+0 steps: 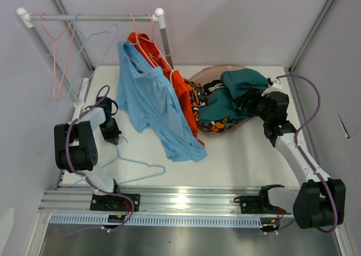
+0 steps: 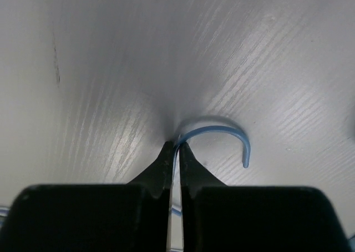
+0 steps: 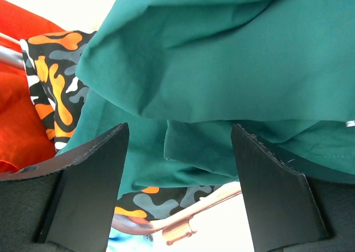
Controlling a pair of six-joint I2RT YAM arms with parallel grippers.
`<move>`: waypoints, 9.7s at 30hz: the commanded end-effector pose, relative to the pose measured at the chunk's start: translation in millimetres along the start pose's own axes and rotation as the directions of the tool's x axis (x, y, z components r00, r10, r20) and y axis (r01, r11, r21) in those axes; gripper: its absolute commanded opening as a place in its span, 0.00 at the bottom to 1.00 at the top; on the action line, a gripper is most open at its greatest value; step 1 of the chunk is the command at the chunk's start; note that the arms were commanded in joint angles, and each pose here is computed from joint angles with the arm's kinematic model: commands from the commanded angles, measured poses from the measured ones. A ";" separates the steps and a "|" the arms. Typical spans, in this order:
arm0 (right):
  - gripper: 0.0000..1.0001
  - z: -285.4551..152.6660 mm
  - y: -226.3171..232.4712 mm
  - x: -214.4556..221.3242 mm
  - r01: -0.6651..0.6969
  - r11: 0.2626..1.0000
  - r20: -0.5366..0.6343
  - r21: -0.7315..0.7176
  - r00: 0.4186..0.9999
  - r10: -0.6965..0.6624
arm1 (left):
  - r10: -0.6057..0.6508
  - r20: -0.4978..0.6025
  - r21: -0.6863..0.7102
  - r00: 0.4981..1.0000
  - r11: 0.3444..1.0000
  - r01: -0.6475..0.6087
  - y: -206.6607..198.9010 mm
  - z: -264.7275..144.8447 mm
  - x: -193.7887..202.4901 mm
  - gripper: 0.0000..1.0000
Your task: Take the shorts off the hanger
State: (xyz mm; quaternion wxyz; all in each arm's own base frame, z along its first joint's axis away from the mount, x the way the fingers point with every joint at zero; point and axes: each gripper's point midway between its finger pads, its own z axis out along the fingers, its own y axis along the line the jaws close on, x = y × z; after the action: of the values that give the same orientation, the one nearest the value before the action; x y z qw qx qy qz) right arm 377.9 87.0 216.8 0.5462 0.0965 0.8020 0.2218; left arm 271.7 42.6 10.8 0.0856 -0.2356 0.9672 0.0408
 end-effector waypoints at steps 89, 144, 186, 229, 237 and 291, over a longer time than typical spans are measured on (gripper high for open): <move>0.80 -51.3 86.6 -17.1 0.146 0.966 0.067 -0.212 0.989 -0.135 | -0.078 0.996 0.085 -0.036 0.920 0.384 -58.9 -510.0 -288.3 0.00; 0.81 -100.6 174.1 -29.3 0.255 0.944 0.124 -0.209 0.964 -0.233 | -0.240 0.869 0.466 0.432 0.688 -0.556 -139.0 -406.4 -103.5 0.95; 0.80 -75.1 187.1 17.1 0.287 0.931 0.051 -0.224 0.958 -0.283 | -0.487 0.856 0.444 0.171 0.864 0.238 34.6 -353.3 -270.1 0.87; 0.79 -108.5 261.6 5.1 0.346 0.880 0.120 -0.324 0.938 -0.325 | -0.358 0.646 0.763 0.674 0.334 -0.553 -236.0 -380.4 -130.0 0.78; 0.78 -100.8 271.4 13.1 0.348 0.873 0.120 -0.340 0.937 -0.327 | -0.358 0.627 0.777 0.692 0.342 -0.528 -250.3 -366.3 -149.5 0.29; 0.00 24.7 384.6 126.5 0.426 0.849 0.228 -0.313 0.902 -0.368 | -0.344 0.641 0.766 0.686 0.349 -0.540 -199.6 -419.3 -130.2 0.00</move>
State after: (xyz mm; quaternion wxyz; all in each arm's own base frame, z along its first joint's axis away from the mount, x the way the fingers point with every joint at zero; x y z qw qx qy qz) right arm 322.1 486.2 257.9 0.6215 -0.1923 0.7258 0.2235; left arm 429.4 -127.1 390.2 0.5112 -0.0830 0.7498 -0.4119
